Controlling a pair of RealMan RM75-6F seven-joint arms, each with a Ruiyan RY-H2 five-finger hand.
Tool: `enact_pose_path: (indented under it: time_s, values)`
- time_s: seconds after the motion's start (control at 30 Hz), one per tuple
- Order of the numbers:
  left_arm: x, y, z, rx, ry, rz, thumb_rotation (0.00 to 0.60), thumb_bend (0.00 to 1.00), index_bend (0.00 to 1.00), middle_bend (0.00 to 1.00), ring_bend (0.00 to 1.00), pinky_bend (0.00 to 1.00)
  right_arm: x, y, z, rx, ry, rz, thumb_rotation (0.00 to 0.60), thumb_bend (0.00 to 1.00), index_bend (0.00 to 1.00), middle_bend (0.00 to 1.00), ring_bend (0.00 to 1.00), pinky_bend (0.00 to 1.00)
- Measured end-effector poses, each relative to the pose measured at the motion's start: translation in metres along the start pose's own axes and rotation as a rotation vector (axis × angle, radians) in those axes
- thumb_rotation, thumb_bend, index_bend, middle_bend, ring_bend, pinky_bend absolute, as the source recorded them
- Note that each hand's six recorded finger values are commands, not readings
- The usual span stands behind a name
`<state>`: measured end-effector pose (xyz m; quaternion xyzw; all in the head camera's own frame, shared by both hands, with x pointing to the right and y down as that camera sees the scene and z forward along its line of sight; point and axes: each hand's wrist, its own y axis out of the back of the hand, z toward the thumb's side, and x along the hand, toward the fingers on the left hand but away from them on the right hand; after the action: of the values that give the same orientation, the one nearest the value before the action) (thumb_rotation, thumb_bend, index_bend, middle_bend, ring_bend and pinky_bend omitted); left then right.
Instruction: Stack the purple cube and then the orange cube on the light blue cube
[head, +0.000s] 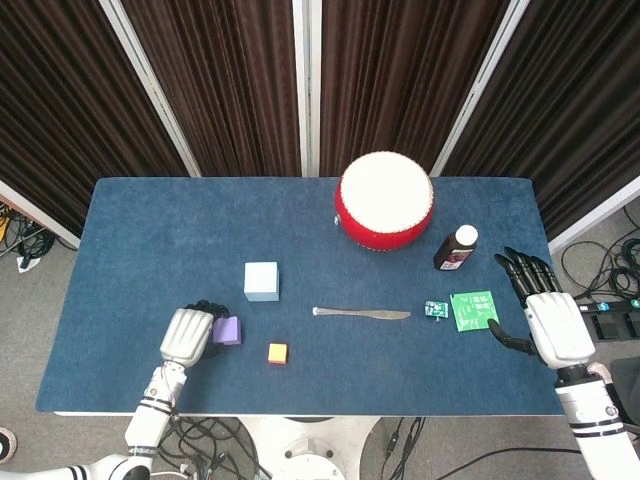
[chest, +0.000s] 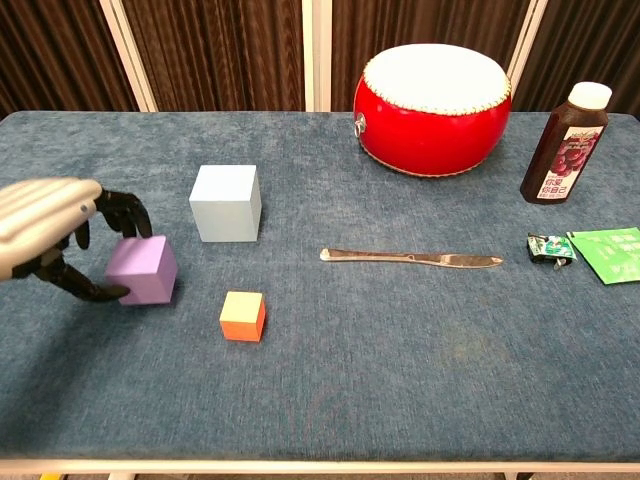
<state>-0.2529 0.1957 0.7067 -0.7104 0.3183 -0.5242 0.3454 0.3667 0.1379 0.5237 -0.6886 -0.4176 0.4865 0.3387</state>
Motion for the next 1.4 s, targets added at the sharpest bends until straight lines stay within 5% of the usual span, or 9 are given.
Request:
enact_pose_path:
  time_s: [0.43,0.63,1.03,1.4]
  values:
    - [0.03,0.081,-0.003,0.002,-0.013,0.043,0.6,0.28,0.5,0.6,0.37,0.5,0.002,0.003,0.001,-0.003,0.007,-0.02,0.6,0.22,0.0,0.0,0.0,0.0]
    - [0.054,0.093,0.015,0.005,-0.086,0.013,0.6,0.28,0.5,0.6,0.37,0.49,0.001,0.004,-0.001,-0.003,-0.002,-0.025,0.6,0.22,0.0,0.0,0.0,0.0]
    - [0.094,0.099,0.031,0.041,-0.185,0.002,0.6,0.28,0.49,0.6,0.37,0.49,-0.003,0.002,-0.005,0.007,-0.028,-0.026,0.6,0.22,0.0,0.0,0.0,0.0]
    - [0.109,0.081,0.022,0.017,-0.142,-0.003,0.6,0.28,0.49,0.6,0.37,0.49,-0.008,0.001,-0.009,0.007,-0.053,-0.019,0.6,0.22,0.0,0.0,0.0,0.0]
